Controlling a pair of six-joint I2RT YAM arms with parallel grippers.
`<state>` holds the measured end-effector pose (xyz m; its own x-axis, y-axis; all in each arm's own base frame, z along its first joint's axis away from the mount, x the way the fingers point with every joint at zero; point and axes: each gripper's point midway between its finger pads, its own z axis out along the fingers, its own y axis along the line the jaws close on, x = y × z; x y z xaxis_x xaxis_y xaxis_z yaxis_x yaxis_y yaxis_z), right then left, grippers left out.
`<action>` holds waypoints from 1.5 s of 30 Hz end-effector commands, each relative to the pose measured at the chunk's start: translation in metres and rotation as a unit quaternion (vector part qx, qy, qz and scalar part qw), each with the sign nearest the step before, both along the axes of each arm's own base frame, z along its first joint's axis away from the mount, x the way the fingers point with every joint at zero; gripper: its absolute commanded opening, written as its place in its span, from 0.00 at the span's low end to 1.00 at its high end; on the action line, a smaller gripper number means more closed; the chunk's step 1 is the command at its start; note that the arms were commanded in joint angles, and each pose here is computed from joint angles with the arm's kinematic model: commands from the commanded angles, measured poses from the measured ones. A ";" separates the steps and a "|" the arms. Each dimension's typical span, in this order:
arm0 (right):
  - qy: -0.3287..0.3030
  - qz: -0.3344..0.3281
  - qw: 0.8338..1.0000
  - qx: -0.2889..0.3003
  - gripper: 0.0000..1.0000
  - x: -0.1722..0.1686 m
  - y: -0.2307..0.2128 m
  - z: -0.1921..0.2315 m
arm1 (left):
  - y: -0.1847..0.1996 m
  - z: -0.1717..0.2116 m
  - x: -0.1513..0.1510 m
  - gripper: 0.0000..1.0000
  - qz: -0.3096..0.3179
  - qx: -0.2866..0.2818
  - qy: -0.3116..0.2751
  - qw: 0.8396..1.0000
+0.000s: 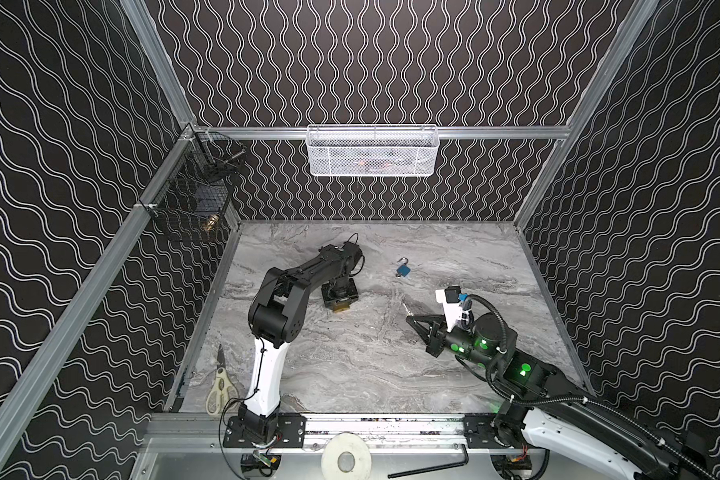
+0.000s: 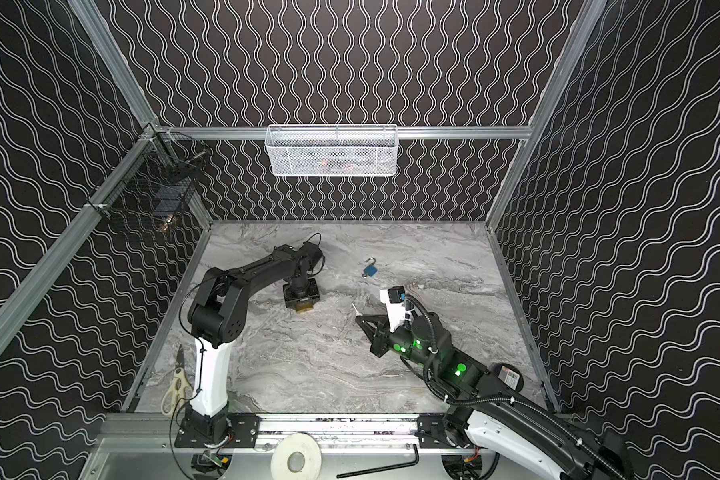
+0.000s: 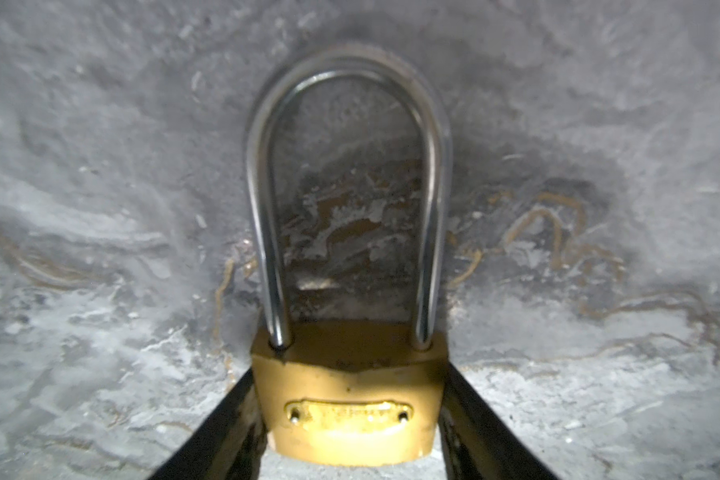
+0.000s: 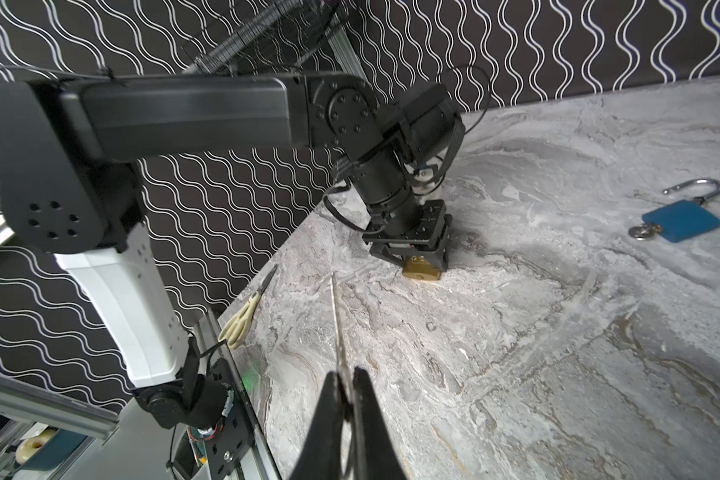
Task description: Unlock with the key
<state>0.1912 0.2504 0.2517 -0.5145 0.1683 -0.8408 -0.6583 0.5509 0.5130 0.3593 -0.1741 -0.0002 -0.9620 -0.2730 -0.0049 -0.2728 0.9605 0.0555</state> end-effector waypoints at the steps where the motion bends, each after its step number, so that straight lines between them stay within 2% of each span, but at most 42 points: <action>1: -0.013 -0.010 1.000 -0.007 0.00 0.000 -0.006 0.003 | 0.024 -0.039 -0.048 0.69 0.003 0.055 0.093 0.994; 12: -0.023 -0.021 0.999 -0.013 0.00 -0.003 -0.016 0.003 | 0.036 -0.050 -0.062 0.75 0.006 0.081 0.114 0.990; 23: -0.024 -0.015 0.999 -0.018 0.00 -0.003 -0.014 0.003 | 0.023 -0.044 -0.054 0.59 0.013 0.048 0.093 0.994; 28: -0.016 -0.014 1.000 -0.021 0.00 0.000 -0.009 -0.004 | 0.009 -0.019 -0.038 0.55 0.020 0.000 0.030 0.999; 32: -0.005 -0.003 1.000 -0.015 0.00 0.000 -0.003 -0.006 | 0.000 0.000 -0.030 0.56 0.022 -0.035 -0.011 0.999; 35: -0.005 0.002 1.000 -0.011 0.00 0.000 0.001 -0.003 | -0.003 -0.009 -0.038 0.57 0.013 -0.040 0.017 0.999; 39: -0.001 0.004 1.000 -0.011 0.00 0.000 0.001 -0.002 | 0.004 -0.025 -0.052 0.64 0.002 -0.018 0.059 0.998; 45: -0.001 -0.002 1.000 -0.008 0.00 -0.002 -0.003 -0.002 | 0.010 -0.028 -0.057 0.75 -0.008 -0.003 0.070 0.997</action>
